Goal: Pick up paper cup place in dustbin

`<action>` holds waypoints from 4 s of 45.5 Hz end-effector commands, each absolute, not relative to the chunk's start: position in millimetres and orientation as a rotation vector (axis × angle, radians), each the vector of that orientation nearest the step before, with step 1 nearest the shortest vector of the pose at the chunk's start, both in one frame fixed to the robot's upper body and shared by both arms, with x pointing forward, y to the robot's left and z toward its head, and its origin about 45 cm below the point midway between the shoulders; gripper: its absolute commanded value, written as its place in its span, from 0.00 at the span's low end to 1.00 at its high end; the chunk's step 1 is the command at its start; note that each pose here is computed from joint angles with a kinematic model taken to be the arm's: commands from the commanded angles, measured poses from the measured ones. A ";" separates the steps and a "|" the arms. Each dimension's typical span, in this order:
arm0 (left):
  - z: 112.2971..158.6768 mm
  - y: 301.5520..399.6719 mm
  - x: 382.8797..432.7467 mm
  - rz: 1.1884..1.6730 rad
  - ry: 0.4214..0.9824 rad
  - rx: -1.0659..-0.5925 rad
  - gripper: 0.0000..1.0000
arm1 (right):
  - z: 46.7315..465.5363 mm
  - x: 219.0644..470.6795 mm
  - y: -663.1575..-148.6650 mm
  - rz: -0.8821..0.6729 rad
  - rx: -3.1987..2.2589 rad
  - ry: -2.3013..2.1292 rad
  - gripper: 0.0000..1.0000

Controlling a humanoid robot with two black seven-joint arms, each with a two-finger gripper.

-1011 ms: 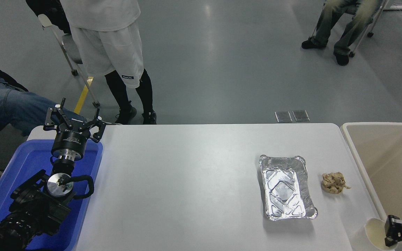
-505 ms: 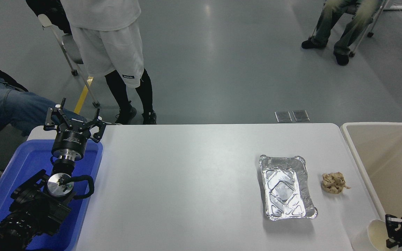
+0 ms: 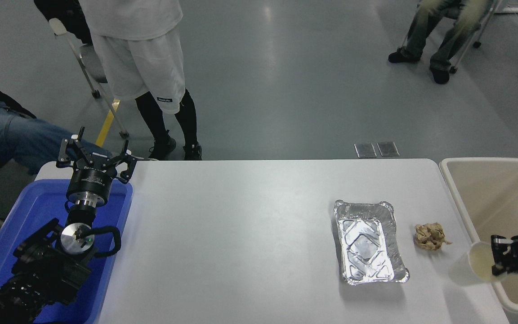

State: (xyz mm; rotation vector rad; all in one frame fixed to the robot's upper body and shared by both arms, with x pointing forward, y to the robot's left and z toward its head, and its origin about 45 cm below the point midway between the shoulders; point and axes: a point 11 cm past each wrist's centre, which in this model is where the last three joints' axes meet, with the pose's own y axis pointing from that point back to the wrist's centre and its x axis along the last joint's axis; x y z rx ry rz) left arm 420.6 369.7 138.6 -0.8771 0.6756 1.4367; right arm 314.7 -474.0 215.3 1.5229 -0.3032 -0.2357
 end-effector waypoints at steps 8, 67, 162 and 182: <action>138.6 369.6 420.6 1.436 0.676 -0.876 0.99 | 300.8 378.8 -426.8 0.039 1.401 -0.254 0.00; 138.6 369.6 420.6 1.436 0.676 -0.876 0.99 | 503.9 422.0 -364.7 0.469 1.303 -0.489 0.00; 138.5 369.8 420.6 1.438 0.676 -0.877 0.99 | 126.7 299.0 -595.9 -0.289 1.181 -1.103 0.00; 138.5 370.0 420.6 1.439 0.676 -0.878 0.99 | 94.2 305.3 -578.6 -0.127 1.006 -1.427 0.00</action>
